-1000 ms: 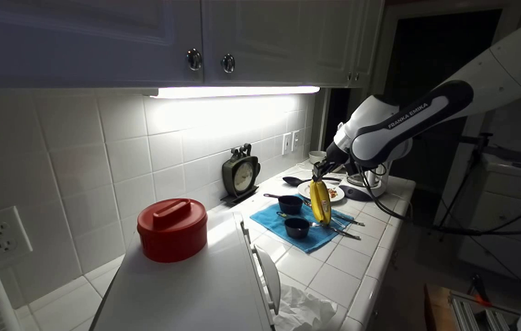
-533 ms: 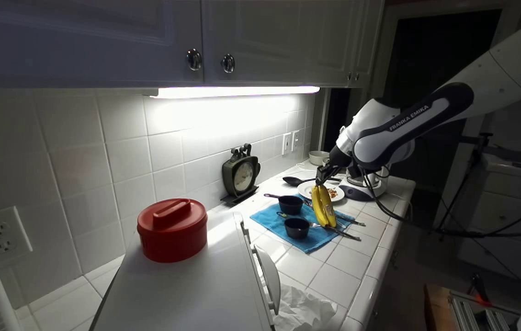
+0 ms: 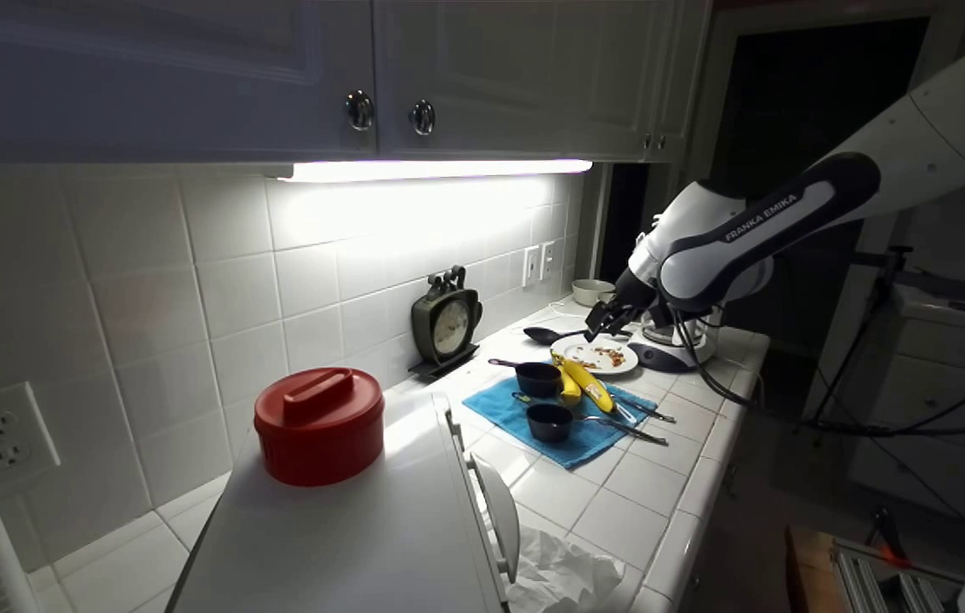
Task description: Remove the bananas from the white plate and put them on the blue towel
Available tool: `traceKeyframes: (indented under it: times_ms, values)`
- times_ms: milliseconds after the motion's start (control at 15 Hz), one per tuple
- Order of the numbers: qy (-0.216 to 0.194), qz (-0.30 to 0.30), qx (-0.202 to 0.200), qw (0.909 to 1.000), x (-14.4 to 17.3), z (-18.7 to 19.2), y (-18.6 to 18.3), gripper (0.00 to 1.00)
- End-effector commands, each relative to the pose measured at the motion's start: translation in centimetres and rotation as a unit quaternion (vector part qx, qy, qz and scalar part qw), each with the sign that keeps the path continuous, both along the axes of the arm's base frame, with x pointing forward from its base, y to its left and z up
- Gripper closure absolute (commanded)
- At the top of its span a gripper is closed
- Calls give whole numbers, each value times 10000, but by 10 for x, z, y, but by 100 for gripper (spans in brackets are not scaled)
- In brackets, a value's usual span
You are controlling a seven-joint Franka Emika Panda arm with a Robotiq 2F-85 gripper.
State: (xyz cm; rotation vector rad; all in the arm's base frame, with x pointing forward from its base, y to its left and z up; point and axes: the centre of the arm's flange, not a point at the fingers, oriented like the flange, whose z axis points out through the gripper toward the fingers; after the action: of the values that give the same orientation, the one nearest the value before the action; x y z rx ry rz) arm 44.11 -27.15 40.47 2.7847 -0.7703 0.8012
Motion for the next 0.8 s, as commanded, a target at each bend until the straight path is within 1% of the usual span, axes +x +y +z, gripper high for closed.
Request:
traceKeyframes:
  times_ms: [0,133,267,400,600,733]
  values:
    - [59,-207,12,9998,-13,23,4,0]
    - [214,-293,54,9993,-20,33,2,0]
    - [668,-569,-48,9961,-26,45,-1,0]
    - [977,-655,-35,9930,-31,55,-6,0]
    - [1374,-606,37,9887,-37,70,-5,0]
    - [1551,-534,91,9864,-39,77,-2,0]
